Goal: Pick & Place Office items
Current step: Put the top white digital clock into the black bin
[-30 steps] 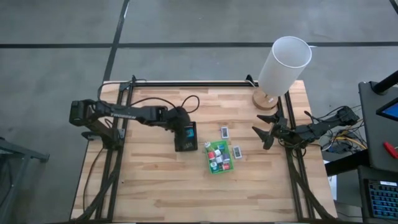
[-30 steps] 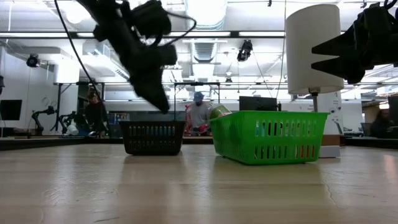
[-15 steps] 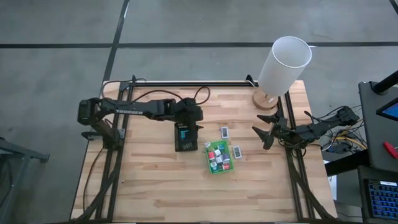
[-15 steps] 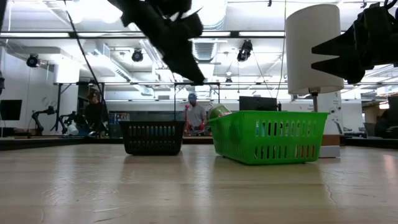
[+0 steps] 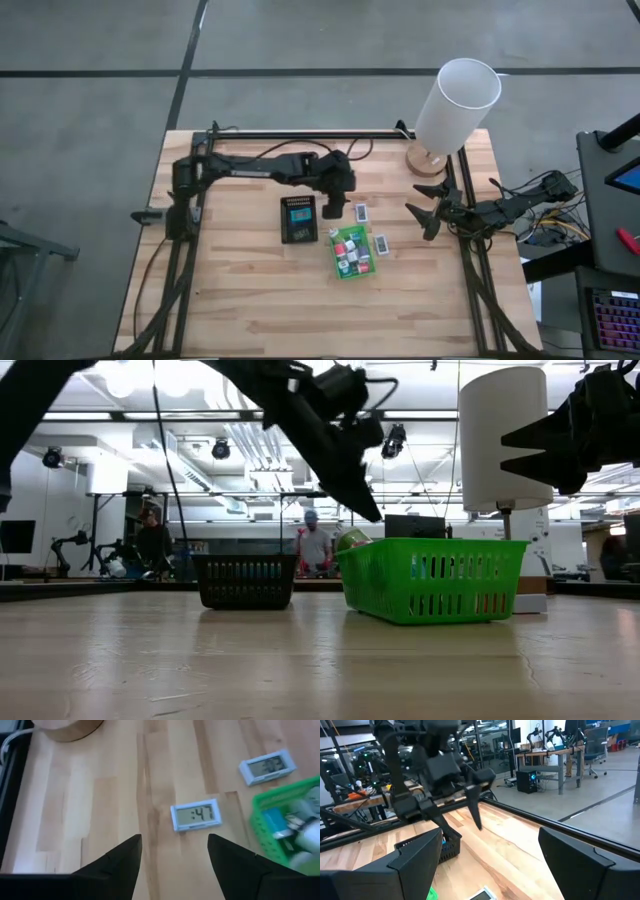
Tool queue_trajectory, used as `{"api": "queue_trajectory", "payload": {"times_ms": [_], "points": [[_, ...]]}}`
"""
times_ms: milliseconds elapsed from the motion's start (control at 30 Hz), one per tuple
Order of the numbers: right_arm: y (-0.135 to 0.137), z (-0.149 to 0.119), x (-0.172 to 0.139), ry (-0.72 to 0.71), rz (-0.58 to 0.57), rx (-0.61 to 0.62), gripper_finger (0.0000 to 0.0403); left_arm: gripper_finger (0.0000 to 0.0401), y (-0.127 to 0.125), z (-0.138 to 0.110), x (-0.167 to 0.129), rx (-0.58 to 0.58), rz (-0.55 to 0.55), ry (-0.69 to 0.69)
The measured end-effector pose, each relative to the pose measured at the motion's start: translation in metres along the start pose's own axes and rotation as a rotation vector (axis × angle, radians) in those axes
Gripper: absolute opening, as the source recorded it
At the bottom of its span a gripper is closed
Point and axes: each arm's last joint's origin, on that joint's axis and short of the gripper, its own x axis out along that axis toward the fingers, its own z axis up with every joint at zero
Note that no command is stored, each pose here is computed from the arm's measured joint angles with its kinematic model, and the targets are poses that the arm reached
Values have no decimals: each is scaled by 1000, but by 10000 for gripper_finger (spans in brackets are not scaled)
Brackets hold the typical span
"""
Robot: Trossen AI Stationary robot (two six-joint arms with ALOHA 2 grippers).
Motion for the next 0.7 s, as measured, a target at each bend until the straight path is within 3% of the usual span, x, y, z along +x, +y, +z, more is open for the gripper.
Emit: {"api": "queue_trajectory", "payload": {"times_ms": [400,700], "points": [[0,0,0,0,0,0,327,234,6,-8,36,19,-11,56],[0,0,0,0,0,0,327,234,8,-6,21,-9,-7,60]]}}
